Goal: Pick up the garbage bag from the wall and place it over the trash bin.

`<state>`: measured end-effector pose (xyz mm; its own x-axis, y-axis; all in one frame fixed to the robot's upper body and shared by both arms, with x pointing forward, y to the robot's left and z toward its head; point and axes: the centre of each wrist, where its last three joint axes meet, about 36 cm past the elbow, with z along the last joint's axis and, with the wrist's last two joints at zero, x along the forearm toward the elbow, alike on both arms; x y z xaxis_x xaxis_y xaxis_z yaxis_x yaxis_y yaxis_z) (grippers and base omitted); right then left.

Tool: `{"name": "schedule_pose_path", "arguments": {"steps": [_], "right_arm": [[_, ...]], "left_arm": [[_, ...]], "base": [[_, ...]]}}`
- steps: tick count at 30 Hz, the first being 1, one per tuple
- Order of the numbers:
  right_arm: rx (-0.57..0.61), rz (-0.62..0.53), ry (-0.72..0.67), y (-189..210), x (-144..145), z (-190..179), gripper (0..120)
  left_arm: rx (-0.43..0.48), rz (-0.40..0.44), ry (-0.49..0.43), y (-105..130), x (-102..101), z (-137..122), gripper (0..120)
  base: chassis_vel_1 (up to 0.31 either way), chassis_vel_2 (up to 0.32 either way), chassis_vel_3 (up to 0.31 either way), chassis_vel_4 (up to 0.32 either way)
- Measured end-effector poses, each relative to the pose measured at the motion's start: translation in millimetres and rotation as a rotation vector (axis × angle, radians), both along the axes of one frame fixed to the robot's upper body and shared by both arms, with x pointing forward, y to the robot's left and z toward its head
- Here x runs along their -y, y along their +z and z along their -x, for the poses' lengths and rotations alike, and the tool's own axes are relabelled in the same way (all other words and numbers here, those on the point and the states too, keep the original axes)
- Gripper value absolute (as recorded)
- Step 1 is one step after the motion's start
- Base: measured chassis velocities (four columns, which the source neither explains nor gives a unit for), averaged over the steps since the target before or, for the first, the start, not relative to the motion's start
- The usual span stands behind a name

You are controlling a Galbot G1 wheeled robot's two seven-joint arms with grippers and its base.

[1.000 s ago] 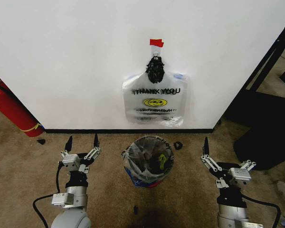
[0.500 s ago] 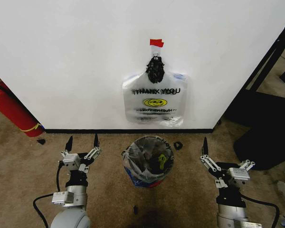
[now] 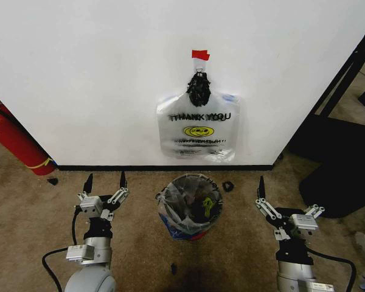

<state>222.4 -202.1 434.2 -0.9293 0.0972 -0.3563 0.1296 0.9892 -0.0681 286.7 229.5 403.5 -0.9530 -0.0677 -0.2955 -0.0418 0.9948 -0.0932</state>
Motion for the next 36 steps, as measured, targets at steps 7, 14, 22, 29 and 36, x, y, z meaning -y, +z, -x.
{"name": "schedule_pose_path", "arguments": {"steps": [7,14,22,29,36], "right_arm": [[-0.009,-0.003,0.007,-4.4,-2.3,-0.5,100],[-0.006,-0.002,0.023,-7.2,-4.4,-2.9,100],[-0.026,0.003,0.043,-13.2,-3.4,-4.5,100],[-0.053,-0.011,0.062,-14.2,-0.7,-3.1,100],[-0.142,-0.089,0.146,-12.8,4.4,4.7,100]], "left_arm": [[0.009,0.001,0.003,0.9,1.6,-0.9,100],[0.031,-0.010,0.001,6.2,1.0,0.0,100],[0.058,-0.026,0.000,8.9,3.6,-0.9,100],[0.060,-0.027,0.003,8.5,5.7,1.4,100],[0.047,-0.024,0.013,2.0,6.6,2.2,100]], "base": [[0.000,0.000,0.000,0.000],[0.000,0.000,0.000,0.000],[0.000,0.000,0.000,0.000],[0.000,0.000,0.000,0.000],[0.000,0.000,0.000,0.000]]}}
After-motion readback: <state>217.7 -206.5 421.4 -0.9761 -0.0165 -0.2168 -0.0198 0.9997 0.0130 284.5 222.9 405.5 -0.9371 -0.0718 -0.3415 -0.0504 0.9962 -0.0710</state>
